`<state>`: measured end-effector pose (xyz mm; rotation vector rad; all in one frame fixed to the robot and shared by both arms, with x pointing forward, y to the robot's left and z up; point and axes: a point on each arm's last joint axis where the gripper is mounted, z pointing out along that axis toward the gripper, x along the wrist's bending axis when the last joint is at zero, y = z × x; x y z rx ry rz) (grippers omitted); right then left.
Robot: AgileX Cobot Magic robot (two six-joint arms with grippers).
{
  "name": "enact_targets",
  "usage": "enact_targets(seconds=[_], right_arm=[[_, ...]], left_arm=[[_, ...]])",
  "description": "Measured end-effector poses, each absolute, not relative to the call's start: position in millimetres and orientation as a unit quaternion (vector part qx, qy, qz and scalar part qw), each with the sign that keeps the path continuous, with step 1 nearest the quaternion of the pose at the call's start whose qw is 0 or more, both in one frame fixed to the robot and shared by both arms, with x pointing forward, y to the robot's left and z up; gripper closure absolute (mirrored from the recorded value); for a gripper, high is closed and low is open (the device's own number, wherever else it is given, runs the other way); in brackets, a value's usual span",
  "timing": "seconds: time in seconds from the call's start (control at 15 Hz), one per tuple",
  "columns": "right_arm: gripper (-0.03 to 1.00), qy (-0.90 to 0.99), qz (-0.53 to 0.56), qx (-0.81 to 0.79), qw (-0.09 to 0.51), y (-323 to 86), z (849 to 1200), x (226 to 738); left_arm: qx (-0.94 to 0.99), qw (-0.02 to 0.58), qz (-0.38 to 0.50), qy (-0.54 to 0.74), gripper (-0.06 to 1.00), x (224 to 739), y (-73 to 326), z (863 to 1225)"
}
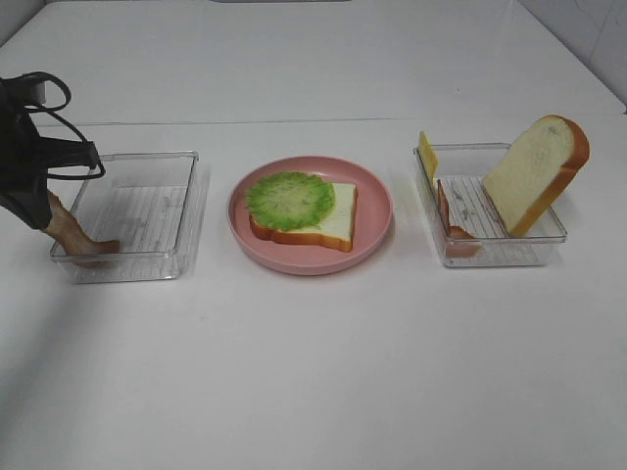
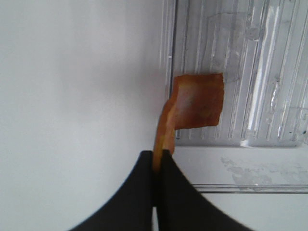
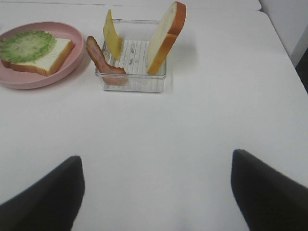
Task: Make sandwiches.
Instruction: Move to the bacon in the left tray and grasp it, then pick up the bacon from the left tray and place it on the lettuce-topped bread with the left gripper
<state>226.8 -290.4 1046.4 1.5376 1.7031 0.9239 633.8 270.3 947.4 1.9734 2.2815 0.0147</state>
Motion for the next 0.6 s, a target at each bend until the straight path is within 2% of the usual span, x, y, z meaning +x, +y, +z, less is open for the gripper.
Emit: enact_targets(seconds=[0.13,0.33,0.4,0.6], right_arm=[[0.18,0.65,0.353,0.587,0.328,-290,1046,227],[0.18,0.65,0.353,0.587,0.328,-290,1046,227],[0.18,0.65,0.353,0.587,0.328,-290,1046,227],[0.18,0.65,0.353,0.587,0.328,-290,1046,227]], left_arm=[[0.653,0.077,0.0,0.753,0.94,637,268,952],[0.652,0.137,-0.02,0.745,0.94,649,258,972],[0.65,0.192,-0.035,0.735,0.94,659,248,990],[0.654,0.273,-0.058,0.703,0.94,668,222,1016]])
